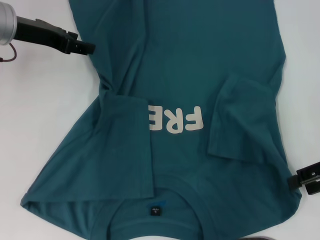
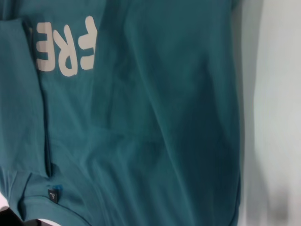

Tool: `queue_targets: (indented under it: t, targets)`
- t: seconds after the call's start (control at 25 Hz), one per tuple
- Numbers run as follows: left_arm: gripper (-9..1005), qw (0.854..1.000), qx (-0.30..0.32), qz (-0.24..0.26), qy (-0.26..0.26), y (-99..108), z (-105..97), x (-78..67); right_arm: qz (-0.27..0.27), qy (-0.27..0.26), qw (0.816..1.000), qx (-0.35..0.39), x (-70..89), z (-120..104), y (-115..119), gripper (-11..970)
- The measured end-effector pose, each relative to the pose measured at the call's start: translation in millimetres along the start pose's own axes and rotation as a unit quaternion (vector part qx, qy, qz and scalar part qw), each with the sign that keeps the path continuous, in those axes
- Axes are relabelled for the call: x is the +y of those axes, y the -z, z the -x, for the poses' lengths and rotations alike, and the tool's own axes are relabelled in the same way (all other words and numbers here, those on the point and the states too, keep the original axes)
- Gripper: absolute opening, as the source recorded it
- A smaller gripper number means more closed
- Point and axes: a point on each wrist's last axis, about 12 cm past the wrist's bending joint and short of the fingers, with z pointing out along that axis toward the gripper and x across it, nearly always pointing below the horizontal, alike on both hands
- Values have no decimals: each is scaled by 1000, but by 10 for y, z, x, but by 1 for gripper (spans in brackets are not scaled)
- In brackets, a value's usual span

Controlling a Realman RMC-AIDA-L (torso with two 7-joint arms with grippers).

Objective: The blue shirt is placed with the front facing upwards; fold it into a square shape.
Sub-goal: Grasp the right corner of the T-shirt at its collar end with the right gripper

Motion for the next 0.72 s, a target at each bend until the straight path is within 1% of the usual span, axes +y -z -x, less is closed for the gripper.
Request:
queue_targets:
  t: [0.36, 0.72]
  targets:
    - [583, 1000, 0, 0, -2, -3, -3, -1, 5, 3, 1000, 5, 1, 42, -96, 580]
    - [584, 1000, 0, 3, -2, 6, -11, 12, 9, 11, 1000, 10, 54, 104, -120, 564]
